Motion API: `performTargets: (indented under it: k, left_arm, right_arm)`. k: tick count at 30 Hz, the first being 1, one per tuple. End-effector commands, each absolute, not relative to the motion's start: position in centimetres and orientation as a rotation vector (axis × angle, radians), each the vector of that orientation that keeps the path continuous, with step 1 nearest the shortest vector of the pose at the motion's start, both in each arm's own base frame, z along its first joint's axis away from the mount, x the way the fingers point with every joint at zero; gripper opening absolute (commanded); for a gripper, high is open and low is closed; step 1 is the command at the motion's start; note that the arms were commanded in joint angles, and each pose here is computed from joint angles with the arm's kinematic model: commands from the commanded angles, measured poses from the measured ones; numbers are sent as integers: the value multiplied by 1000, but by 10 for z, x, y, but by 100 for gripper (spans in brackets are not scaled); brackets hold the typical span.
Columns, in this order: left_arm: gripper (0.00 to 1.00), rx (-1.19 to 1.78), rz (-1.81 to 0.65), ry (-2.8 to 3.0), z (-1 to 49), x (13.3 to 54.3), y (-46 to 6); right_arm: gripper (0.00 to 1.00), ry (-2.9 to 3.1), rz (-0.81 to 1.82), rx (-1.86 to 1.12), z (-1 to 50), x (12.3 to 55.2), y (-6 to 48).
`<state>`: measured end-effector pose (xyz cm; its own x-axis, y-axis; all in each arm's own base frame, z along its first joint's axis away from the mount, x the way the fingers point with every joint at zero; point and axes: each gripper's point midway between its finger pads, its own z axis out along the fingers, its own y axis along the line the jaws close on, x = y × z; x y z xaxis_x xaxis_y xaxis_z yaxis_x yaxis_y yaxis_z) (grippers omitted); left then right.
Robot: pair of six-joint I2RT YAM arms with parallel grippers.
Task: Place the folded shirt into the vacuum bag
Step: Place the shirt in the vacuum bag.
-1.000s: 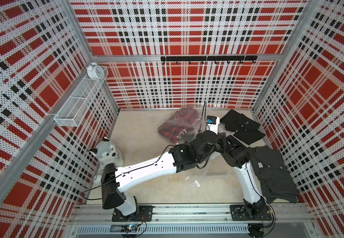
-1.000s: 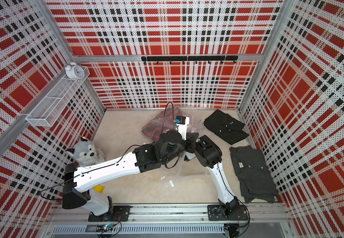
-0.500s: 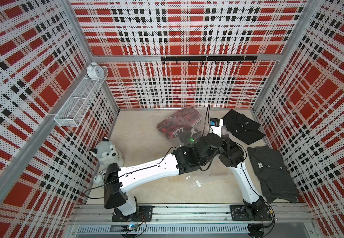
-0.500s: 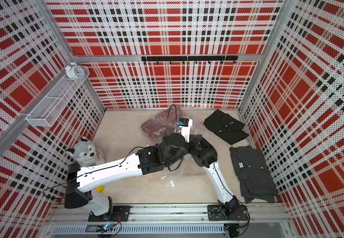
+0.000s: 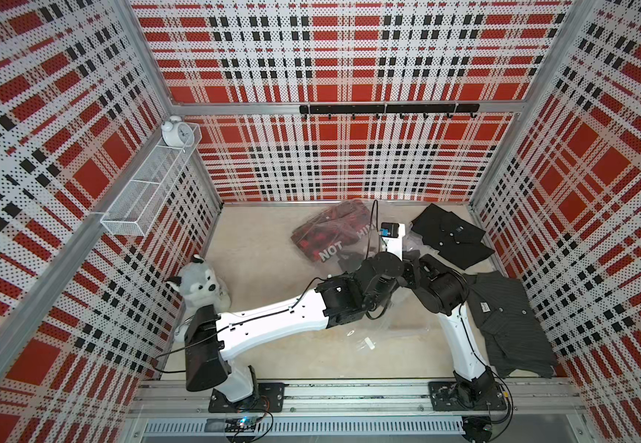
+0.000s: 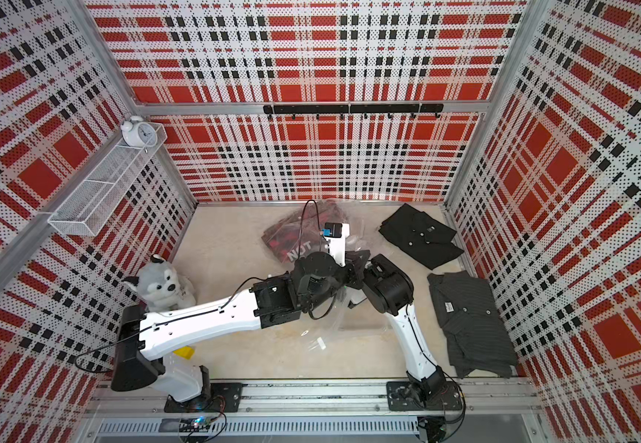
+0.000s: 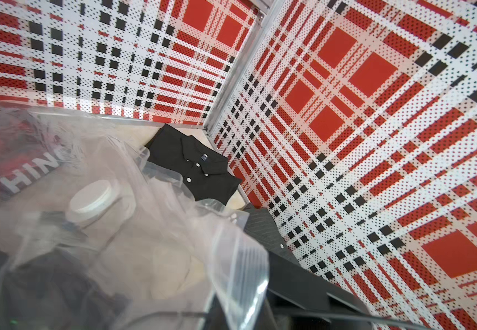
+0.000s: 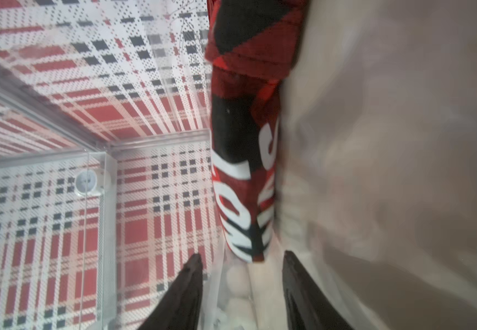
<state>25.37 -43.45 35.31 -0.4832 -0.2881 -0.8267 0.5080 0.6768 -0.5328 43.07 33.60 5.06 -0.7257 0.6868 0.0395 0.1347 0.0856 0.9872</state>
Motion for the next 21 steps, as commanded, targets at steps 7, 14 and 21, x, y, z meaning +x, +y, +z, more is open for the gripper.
performTargets:
  k: [7, 14, 21]
  left_arm:
    - [0, 84, -710, 1904, 310, 304, -407]
    - [0, 156, -743, 1932, 301, 311, -428]
    - [0, 208, -730, 1951, 304, 304, -438]
  right_arm:
    - [61, 1969, 1612, 671, 61, 373, 285]
    - [66, 2133, 1449, 631, 50, 348, 267]
    - [78, 2173, 1190, 588, 57, 325, 215]
